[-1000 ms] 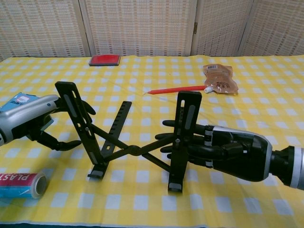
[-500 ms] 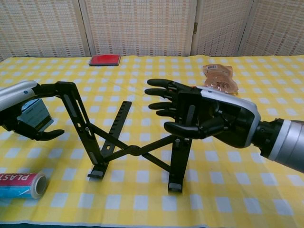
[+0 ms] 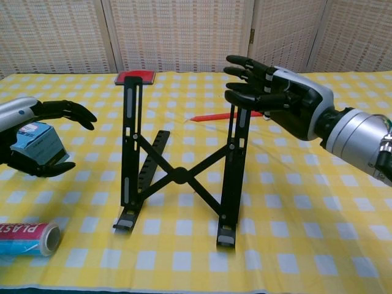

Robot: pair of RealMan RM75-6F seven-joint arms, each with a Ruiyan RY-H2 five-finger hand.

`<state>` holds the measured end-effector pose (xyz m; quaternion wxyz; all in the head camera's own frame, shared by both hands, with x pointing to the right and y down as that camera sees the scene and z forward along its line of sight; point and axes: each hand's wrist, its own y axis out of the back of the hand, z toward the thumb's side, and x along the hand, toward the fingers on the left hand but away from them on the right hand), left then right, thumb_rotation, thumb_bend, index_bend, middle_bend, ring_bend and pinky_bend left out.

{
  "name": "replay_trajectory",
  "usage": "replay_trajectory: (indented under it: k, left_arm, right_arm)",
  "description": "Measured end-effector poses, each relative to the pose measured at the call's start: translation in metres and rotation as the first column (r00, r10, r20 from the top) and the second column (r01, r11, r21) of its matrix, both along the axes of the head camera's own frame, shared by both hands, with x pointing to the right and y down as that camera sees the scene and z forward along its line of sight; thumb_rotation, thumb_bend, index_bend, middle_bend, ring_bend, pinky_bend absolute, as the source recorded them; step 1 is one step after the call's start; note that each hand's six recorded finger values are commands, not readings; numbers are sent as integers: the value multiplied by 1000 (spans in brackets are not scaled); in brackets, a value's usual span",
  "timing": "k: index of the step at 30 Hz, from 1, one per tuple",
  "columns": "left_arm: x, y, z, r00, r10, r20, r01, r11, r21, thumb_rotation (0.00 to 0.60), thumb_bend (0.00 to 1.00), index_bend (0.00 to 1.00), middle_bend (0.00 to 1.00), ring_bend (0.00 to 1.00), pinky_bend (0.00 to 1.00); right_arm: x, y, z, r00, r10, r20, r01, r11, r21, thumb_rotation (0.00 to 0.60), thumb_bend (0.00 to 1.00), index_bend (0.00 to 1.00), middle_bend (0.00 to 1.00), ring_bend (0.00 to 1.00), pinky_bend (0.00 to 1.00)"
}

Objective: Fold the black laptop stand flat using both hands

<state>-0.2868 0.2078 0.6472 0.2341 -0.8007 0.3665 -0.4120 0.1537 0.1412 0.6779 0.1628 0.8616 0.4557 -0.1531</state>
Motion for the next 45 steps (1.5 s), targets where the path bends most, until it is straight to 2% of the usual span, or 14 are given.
replay_trajectory:
  k: [4, 7, 10, 13, 15, 19, 20, 22, 23, 26, 29, 33, 39, 45]
  left_arm:
    - [-3, -10, -2, 999, 26, 26, -27, 999, 27, 600, 330, 255, 279, 167, 0]
    - [-3, -21, -2, 996, 63, 57, -66, 996, 53, 600, 329, 253, 275, 167, 0]
    - [1, -32, 3, 989, 116, 95, -123, 990, 69, 600, 328, 244, 261, 167, 0]
    - [9, -46, 9, 972, 185, 144, -199, 976, 89, 600, 325, 224, 250, 165, 0]
    - [17, -56, 14, 955, 232, 184, -254, 961, 106, 600, 315, 203, 239, 160, 0]
    - [33, -70, 25, 928, 288, 238, -325, 936, 135, 600, 261, 151, 213, 143, 0]
    - [37, -72, 28, 922, 297, 249, -338, 931, 141, 600, 246, 136, 202, 135, 0]
    - [43, -76, 35, 905, 318, 283, -369, 917, 152, 600, 212, 105, 178, 115, 0]
    - [45, -78, 39, 897, 326, 298, -382, 911, 155, 600, 198, 91, 166, 106, 0]
    - [53, -82, 53, 875, 345, 340, -414, 896, 158, 600, 185, 67, 148, 91, 0]
    - [60, -84, 67, 861, 353, 367, -431, 889, 156, 600, 172, 46, 132, 76, 0]
    - [69, -80, 85, 853, 361, 377, -436, 890, 135, 600, 170, 35, 122, 67, 0]
    - [77, -75, 100, 847, 369, 384, -441, 890, 118, 600, 169, 36, 122, 67, 0]
    - [80, -74, 105, 854, 362, 373, -428, 897, 111, 600, 169, 36, 122, 67, 0]
  right_arm:
    - [17, -12, -8, 997, 77, -14, -76, 995, 67, 600, 403, 0, 0, 0, 0]
    - [32, -17, -22, 994, 94, -56, -82, 978, 191, 600, 403, 0, 0, 3, 0]
    - [41, -15, -40, 990, 52, -129, -5, 940, 342, 600, 403, 0, 46, 61, 0]
    - [46, -8, -54, 970, -18, -244, 131, 881, 455, 600, 403, 8, 166, 166, 31]
    - [49, -2, -62, 941, -58, -333, 231, 829, 508, 600, 404, 59, 253, 247, 104]
    - [50, 8, -72, 865, -107, -491, 406, 724, 557, 600, 402, 162, 359, 365, 240]
    - [49, 11, -74, 834, -119, -538, 459, 691, 558, 600, 403, 185, 379, 391, 273]
    - [47, 17, -76, 784, -135, -605, 534, 643, 549, 600, 403, 216, 407, 421, 315]
    - [46, 20, -76, 749, -144, -647, 581, 613, 536, 600, 404, 235, 425, 444, 347]
    - [42, 28, -73, 659, -154, -737, 679, 543, 494, 600, 399, 284, 464, 499, 421]
    - [38, 35, -68, 583, -150, -799, 745, 490, 452, 600, 378, 327, 517, 559, 492]
    - [30, 43, -57, 530, -153, -834, 784, 462, 414, 600, 322, 373, 590, 633, 583]
    - [26, 52, -36, 460, -148, -876, 827, 431, 361, 600, 308, 392, 637, 676, 632]
    - [21, 58, -16, 418, -154, -895, 849, 417, 324, 600, 307, 426, 674, 712, 669]
